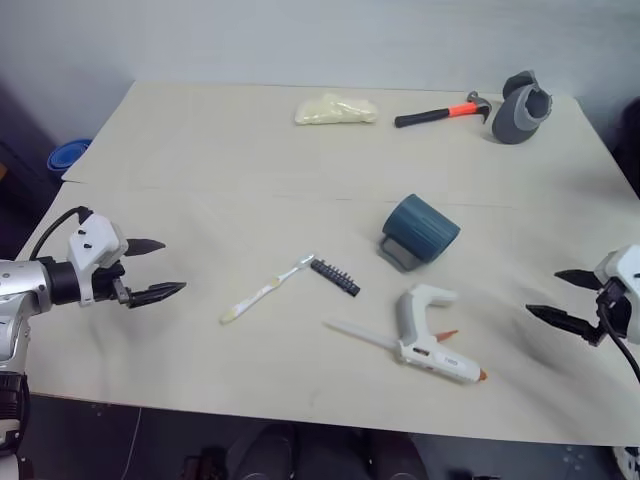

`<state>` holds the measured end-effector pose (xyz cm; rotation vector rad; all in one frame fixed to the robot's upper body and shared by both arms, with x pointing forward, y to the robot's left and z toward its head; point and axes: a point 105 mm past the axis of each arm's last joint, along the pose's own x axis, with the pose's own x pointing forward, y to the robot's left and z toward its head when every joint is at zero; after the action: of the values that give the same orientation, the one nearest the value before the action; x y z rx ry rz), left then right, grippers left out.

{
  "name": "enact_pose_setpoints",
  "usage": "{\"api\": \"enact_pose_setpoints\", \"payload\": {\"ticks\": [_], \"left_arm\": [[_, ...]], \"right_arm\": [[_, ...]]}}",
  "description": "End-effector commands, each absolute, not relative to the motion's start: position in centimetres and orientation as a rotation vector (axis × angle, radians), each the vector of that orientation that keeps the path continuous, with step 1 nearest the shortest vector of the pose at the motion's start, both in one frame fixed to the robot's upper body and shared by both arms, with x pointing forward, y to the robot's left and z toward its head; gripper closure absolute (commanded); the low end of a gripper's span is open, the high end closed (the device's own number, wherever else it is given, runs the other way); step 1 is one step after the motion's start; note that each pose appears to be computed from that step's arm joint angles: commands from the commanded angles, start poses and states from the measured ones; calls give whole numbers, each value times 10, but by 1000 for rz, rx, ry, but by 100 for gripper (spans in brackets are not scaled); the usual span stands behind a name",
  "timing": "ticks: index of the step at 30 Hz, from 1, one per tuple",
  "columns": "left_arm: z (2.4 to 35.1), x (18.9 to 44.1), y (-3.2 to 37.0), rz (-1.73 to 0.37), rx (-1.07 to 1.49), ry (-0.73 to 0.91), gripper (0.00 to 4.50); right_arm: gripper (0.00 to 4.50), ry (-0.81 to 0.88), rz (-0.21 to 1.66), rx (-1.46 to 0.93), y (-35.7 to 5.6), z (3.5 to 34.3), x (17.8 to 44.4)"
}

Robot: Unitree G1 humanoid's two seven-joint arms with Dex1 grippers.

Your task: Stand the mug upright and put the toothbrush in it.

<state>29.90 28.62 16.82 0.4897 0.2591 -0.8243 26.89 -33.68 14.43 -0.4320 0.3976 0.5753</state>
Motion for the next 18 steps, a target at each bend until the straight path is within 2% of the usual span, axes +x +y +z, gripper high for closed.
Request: {"api": "enact_pose_setpoints", "payload": {"ticks": [1,13,18], "left_arm": [[171,298,286,-826,544,255,1],[171,299,283,-833,503,243,1],[170,300,279,-829,477,242,1]], "right_arm": [[0,362,576,-457,-336,152,271],[0,387,572,-476,-338,148,269],[0,388,599,-410,-333,153,268]]}}
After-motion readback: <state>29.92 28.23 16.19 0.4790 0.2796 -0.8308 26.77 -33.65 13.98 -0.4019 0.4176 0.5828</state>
